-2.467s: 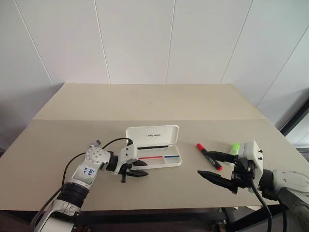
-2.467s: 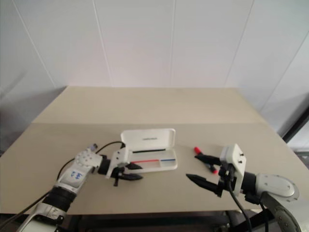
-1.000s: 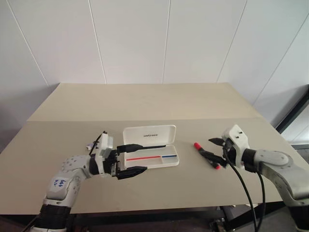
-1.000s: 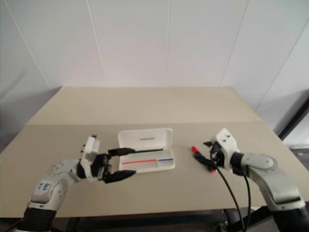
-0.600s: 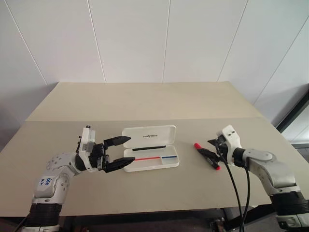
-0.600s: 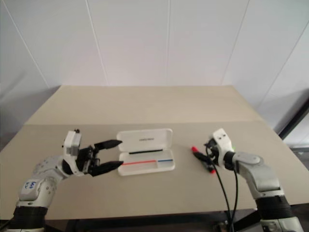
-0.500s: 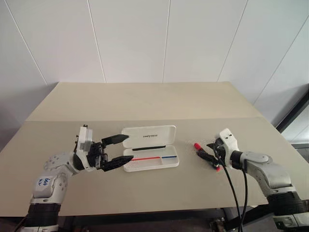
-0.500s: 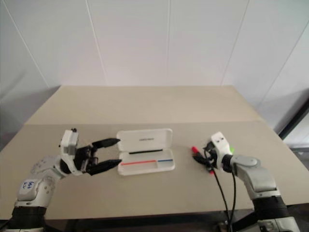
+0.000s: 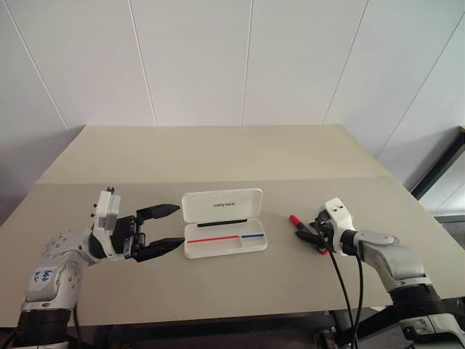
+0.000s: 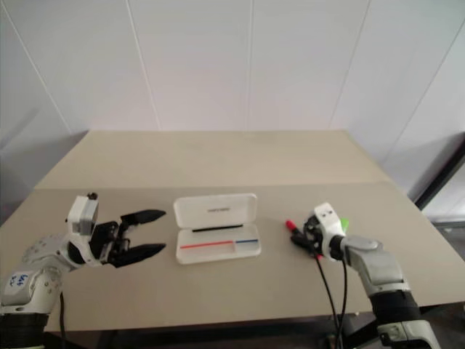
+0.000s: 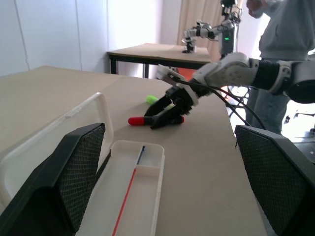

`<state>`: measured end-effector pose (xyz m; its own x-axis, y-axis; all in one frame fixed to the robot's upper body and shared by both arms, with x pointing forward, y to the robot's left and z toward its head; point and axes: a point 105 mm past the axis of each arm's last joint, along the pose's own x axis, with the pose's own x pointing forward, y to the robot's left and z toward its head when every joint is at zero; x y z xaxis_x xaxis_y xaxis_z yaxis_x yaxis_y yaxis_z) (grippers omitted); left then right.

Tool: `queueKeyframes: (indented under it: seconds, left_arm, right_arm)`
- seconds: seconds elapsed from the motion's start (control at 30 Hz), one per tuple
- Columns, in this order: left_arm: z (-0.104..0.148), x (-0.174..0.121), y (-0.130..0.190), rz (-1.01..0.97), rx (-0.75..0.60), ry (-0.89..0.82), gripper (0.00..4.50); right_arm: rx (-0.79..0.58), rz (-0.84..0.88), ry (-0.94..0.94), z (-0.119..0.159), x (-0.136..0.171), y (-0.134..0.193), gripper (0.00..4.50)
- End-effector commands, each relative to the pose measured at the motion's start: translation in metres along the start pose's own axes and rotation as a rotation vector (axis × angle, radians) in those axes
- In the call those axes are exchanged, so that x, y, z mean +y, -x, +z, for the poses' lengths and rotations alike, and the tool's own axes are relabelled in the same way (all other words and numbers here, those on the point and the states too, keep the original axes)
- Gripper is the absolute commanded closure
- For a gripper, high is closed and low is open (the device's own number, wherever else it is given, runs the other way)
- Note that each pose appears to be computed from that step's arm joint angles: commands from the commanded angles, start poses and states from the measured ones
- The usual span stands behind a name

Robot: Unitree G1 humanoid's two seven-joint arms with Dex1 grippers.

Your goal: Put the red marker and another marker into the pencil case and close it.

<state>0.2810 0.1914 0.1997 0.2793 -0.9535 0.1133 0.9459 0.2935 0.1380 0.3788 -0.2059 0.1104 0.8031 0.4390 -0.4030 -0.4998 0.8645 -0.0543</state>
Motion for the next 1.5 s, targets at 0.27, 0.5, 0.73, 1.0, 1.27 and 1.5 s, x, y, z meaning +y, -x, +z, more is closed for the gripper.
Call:
queueKeyframes:
  seconds: [0.27,0.5,0.73,1.0,1.27,1.5]
  left_arm:
    - [0.006,0.007,0.019,0.009,0.028,-0.037,0.0]
    - [0.005,0.012,0.025,0.029,0.024,-0.055,0.0]
    - [0.001,0.014,0.028,0.028,0.029,-0.053,0.0]
    - [-0.011,0.019,0.036,0.055,0.035,-0.022,0.0]
    - [-0.017,0.021,0.053,0.116,0.074,-0.044,0.0]
    - [-0.013,0.026,0.062,0.157,0.088,-0.09,0.0]
  right_arm:
    - [-0.028,-0.014,-0.011,0.003,0.002,0.0,3.14]
    - [-0.23,-0.006,0.084,0.057,0.016,0.014,3.14]
    - [-0.393,0.105,0.179,0.108,0.053,0.039,3.14]
    - [-0.309,0.383,0.418,0.104,0.114,0.053,3.14]
    - [-0.232,0.436,0.692,0.087,0.132,0.028,3.14]
    - [-0.268,0.448,0.947,0.098,0.155,-0.011,3.14]
